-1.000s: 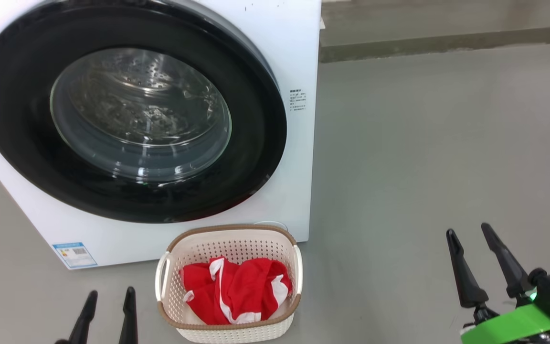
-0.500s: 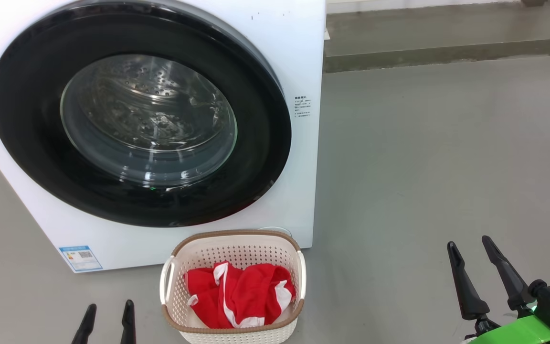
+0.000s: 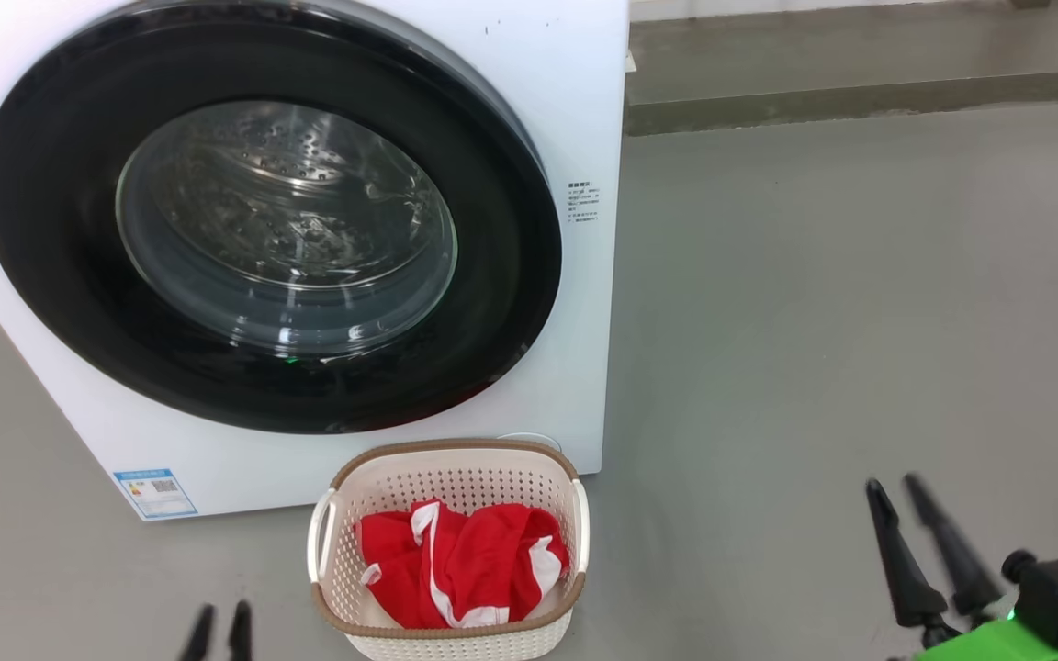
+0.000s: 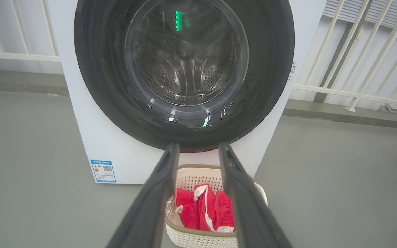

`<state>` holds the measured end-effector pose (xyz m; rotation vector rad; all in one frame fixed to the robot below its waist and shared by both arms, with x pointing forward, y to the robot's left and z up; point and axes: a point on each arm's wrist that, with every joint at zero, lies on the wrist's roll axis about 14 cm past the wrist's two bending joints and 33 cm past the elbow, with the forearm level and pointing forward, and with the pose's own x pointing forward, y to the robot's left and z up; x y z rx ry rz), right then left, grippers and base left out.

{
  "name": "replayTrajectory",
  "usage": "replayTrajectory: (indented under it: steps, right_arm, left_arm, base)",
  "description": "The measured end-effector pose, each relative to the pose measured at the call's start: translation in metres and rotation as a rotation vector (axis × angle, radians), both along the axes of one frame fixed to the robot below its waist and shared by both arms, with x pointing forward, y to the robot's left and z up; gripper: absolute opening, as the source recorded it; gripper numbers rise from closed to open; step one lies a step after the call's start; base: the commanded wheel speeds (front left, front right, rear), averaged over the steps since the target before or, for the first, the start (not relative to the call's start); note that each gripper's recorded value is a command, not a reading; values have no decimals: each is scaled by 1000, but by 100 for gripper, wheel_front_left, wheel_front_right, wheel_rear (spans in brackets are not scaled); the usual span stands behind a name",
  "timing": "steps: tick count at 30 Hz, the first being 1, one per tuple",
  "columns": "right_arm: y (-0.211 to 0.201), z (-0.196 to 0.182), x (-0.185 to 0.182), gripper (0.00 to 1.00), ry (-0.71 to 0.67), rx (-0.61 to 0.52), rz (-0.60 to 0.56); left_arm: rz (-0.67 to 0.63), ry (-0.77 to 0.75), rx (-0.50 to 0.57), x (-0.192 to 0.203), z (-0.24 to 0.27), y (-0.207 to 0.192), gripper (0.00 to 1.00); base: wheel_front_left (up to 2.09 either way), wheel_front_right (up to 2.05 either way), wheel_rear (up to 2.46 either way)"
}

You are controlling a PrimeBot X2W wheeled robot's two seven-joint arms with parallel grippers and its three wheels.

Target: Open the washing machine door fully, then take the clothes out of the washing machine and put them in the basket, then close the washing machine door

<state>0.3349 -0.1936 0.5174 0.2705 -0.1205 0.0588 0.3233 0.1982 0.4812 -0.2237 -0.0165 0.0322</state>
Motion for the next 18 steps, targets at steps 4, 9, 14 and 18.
replayTrajectory:
  steps: [4,9,14,18]
  right_arm:
    - [4,-30,-11,0,90,25,-6]
    - [5,-42,-16,0,136,68,-14]
    - [3,-45,-15,0,152,114,-22]
    - [2,-47,-15,0,165,157,-29]
  left_arm:
    - [0,57,-25,-5,-18,-5,0]
    - [9,98,-70,-8,-29,-6,0]
    - [22,105,-122,-8,-31,-4,0]
    - [31,114,-162,-8,-33,-3,0]
  base:
    - [0,0,0]
    - [0,0,0]
    - [0,0,0]
    - [0,0,0]
